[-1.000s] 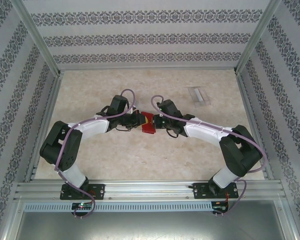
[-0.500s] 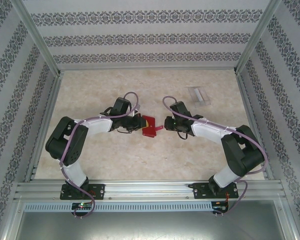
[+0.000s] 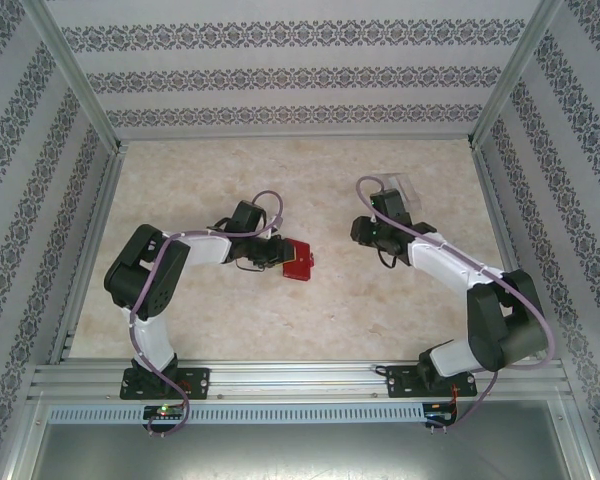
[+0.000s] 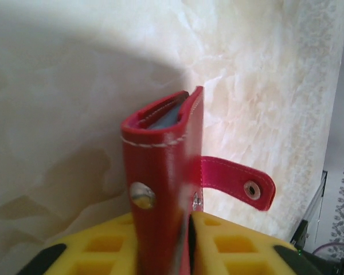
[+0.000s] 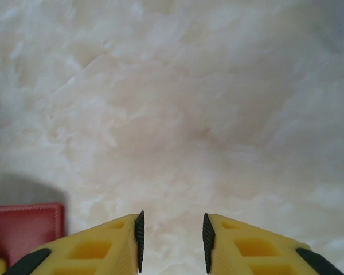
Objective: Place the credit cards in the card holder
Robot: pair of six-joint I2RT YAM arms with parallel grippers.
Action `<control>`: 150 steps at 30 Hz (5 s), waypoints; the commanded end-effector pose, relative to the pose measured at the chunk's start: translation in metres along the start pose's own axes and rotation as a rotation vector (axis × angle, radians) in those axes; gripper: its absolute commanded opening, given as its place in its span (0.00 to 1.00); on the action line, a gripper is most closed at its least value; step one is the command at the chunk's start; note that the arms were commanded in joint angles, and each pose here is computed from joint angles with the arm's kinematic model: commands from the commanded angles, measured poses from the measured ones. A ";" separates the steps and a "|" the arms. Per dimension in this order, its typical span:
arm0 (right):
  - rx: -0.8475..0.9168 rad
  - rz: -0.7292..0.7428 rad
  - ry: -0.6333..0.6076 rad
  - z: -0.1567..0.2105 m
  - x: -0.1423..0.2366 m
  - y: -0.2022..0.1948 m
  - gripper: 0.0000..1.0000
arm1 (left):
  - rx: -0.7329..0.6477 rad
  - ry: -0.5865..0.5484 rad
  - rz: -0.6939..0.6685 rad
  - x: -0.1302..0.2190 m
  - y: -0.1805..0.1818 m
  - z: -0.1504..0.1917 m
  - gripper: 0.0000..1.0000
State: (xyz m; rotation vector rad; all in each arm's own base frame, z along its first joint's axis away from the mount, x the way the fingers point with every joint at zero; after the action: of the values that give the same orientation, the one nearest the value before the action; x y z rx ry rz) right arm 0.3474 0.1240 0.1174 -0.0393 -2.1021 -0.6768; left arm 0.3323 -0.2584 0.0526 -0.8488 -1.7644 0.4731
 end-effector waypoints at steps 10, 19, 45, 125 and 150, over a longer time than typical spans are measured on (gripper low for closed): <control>0.062 -0.176 0.215 0.059 0.002 0.078 0.43 | -0.068 0.049 -0.185 0.016 0.018 0.007 0.52; 0.082 -0.006 0.253 0.094 -0.031 0.095 0.51 | -0.040 -0.016 -0.302 0.056 0.031 0.019 0.62; 0.074 0.122 0.252 0.112 -0.061 0.056 0.06 | -0.176 -0.055 -0.299 0.069 -0.003 0.028 0.97; -0.094 -0.087 0.411 0.090 -0.054 0.034 0.00 | -0.012 -0.151 -0.025 0.042 0.033 0.006 0.24; -0.051 -0.107 0.489 0.134 -0.078 0.057 0.00 | -0.086 -0.147 0.076 0.053 -0.007 -0.006 0.11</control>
State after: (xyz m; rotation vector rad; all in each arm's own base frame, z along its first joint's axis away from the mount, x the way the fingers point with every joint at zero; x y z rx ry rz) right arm 0.3148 0.2371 0.0333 0.1704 -1.6559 -0.7367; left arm 0.3300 -0.2150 0.0867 -0.9086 -1.9162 0.5536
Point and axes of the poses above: each hand's point on the last joint's axis, 136 mm out from that joint toward the fingers, its own x axis back along the fingers, its own y axis along the line the jaws close on, z = x × y, the point moved 2 cm from there along x, back along the fingers, and after that the axes turned 15 degrees about -x, right-handed, at the moved point
